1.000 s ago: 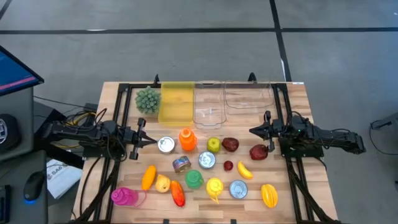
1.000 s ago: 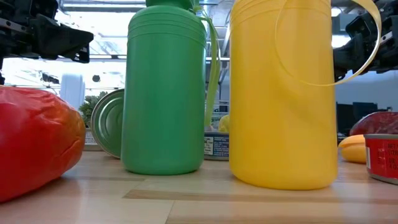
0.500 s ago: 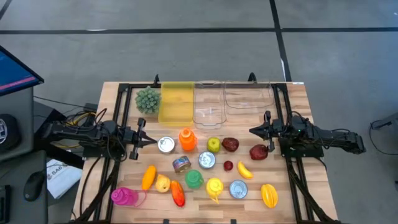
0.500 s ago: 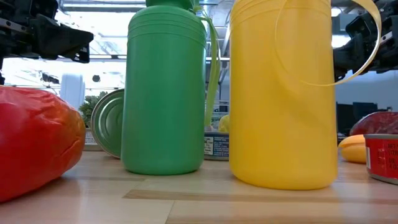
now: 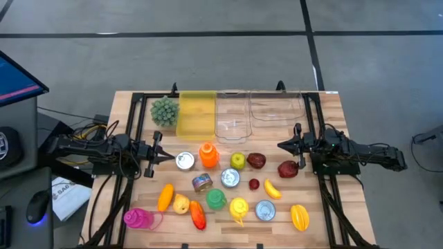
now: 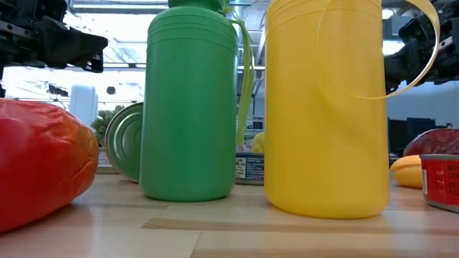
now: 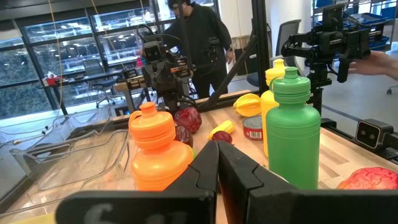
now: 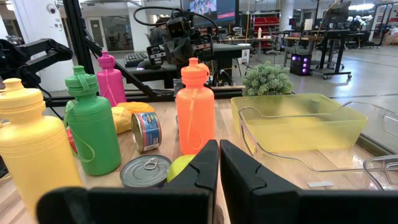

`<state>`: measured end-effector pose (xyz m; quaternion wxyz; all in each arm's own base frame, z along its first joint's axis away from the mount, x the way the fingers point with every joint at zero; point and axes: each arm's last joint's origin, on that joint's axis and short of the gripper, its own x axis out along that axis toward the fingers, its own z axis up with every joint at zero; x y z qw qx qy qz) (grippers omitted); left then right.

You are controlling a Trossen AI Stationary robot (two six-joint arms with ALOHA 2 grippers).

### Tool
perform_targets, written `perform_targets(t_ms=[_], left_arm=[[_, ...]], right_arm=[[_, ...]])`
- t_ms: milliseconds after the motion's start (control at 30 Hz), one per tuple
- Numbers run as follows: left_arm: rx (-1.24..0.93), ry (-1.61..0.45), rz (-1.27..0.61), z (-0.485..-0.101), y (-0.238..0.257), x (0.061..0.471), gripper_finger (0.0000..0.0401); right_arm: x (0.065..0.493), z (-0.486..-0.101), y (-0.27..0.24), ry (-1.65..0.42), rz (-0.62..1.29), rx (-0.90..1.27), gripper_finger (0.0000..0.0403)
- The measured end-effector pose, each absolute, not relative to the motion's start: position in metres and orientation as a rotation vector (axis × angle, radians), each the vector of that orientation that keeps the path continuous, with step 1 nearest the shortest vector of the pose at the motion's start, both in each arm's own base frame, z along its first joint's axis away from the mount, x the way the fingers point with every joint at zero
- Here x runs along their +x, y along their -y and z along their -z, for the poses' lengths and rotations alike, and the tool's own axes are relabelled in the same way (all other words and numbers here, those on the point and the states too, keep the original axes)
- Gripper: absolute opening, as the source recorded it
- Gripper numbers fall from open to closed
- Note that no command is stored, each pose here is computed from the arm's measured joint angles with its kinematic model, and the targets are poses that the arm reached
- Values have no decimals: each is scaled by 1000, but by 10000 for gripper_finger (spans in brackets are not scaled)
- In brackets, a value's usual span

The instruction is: Pick & Place Food Item

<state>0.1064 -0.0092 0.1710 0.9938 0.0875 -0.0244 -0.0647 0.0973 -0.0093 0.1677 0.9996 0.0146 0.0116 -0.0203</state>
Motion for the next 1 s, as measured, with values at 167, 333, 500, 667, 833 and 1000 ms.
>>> perform_targets(t_ms=[167,333,500,667,833,1000], left_arm=[[175,49,130,-171,9,106,0],[175,49,130,-171,9,106,0],[175,49,129,-171,9,106,0],[175,49,130,-171,9,106,0],[175,49,130,-171,9,106,0],[175,49,129,-171,9,106,0]], right_arm=[[97,-168,9,-23,40,29,13],[97,-168,9,-22,40,29,13],[97,-168,9,-19,40,29,13],[97,-168,9,-13,40,28,13],[97,-168,9,-13,39,28,13],[97,-169,9,-12,39,28,13]])
